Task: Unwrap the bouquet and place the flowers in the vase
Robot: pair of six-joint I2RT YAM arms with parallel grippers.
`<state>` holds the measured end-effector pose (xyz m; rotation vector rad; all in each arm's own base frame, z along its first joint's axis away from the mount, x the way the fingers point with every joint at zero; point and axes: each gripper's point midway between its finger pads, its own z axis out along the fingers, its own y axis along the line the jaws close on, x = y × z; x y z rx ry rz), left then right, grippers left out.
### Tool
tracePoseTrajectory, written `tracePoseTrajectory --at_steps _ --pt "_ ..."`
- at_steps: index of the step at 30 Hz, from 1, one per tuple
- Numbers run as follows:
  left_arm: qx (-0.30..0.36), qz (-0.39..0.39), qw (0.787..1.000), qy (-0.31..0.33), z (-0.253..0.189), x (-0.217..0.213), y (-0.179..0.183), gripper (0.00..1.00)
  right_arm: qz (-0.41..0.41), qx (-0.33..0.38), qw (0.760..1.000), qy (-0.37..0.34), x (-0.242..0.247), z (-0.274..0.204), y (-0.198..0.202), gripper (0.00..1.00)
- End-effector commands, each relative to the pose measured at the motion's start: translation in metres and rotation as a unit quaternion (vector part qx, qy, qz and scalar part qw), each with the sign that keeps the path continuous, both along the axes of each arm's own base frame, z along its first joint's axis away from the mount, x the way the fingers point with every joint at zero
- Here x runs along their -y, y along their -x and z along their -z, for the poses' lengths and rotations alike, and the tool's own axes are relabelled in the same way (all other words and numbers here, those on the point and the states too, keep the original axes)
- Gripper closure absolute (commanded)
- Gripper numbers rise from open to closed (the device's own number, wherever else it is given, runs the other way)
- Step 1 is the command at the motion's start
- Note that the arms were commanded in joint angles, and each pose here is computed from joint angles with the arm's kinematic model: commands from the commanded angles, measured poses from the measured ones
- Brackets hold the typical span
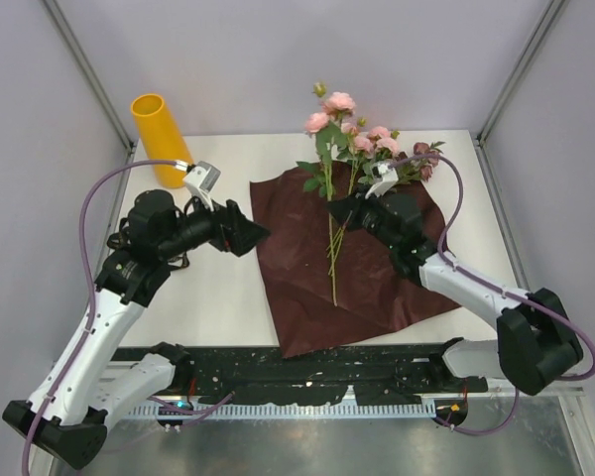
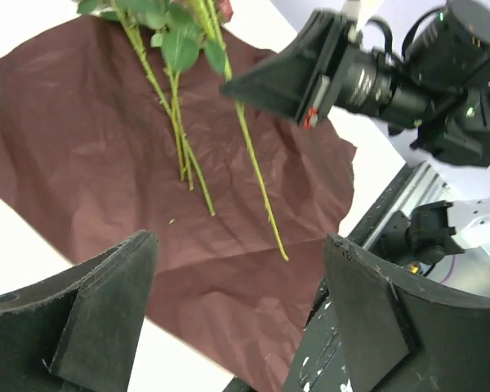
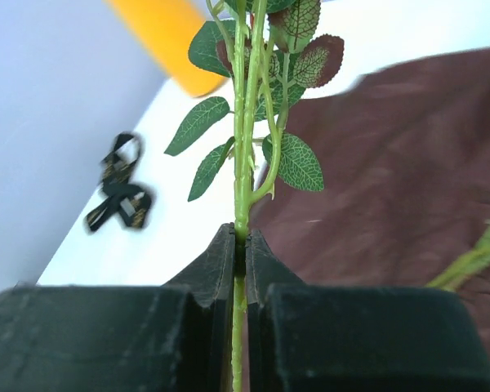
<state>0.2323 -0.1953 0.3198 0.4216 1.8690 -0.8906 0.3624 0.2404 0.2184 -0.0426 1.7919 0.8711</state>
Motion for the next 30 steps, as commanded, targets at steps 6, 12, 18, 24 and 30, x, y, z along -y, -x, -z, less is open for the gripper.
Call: tracePoseTrajectory --at_steps 6,12,18,24,30 --pt "0.019 0.085 0.988 0.123 -0.053 0.035 0.008 0.24 -0.167 0.224 0.958 -0.067 -0.067 -0.109 0.111 0.95" --pt "0.024 0.122 0.98 0.157 -0.059 0.046 0.015 0.33 -0.2 0.238 0.947 -0.082 -0.086 -0.122 0.136 0.95" --pt "0.011 0.121 0.981 0.154 -0.048 0.052 0.011 0.39 -0.217 0.245 0.94 -0.096 -0.097 -0.13 0.15 0.94" --pt "0.011 0.135 0.977 0.166 -0.047 0.06 0.01 0.48 -0.227 0.243 0.938 -0.097 -0.107 -0.132 0.153 0.95" --pt "0.008 0.138 0.976 0.167 -0.045 0.062 0.009 0.83 -0.229 0.232 0.941 -0.092 -0.113 -0.124 0.153 0.94"
